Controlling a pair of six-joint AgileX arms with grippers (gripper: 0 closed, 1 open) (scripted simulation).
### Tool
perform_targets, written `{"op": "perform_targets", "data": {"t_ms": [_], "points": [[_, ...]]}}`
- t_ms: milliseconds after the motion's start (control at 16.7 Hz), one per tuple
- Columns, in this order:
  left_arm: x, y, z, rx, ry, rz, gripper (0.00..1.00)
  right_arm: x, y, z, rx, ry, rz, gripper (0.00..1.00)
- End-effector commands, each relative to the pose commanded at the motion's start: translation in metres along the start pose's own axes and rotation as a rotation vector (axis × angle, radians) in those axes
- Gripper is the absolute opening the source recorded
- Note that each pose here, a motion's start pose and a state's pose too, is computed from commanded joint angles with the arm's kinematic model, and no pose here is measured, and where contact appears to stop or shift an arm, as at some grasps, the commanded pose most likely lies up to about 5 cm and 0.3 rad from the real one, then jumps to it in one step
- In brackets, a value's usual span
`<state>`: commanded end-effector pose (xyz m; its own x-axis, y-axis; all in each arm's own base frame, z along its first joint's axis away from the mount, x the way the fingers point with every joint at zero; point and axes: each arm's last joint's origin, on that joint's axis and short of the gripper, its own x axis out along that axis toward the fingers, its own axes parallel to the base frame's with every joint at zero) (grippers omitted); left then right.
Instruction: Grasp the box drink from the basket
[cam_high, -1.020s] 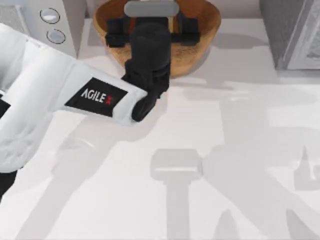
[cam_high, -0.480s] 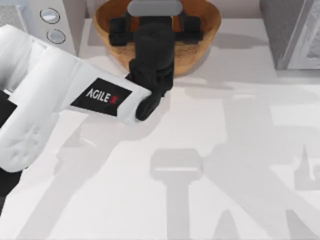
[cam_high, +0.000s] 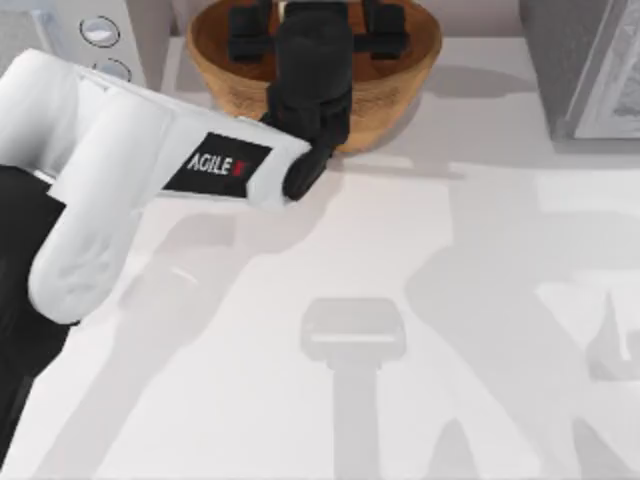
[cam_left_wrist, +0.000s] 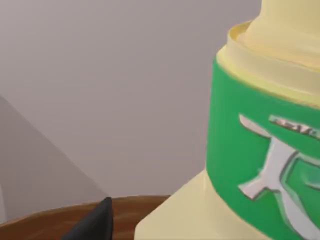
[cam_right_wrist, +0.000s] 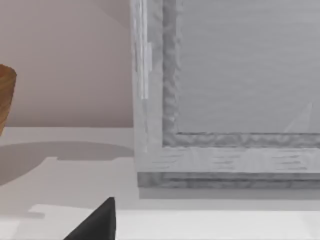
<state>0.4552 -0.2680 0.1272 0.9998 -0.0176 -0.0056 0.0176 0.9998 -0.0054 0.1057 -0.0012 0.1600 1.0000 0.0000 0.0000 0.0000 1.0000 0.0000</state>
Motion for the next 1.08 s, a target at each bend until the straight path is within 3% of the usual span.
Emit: {"op": "perform_targets", "data": {"t_ms": [300,1080], "points": [[0.0027,0.0001,-0.0002,0.0,0.0,0.0,1.0,0.0,0.0,0.0,0.0,0.0,0.0,1.0],[0.0027,0.0001,-0.0002,0.0,0.0,0.0,0.02,0.0,0.0,0.0,0.0,0.0,0.0,1.0]]}}
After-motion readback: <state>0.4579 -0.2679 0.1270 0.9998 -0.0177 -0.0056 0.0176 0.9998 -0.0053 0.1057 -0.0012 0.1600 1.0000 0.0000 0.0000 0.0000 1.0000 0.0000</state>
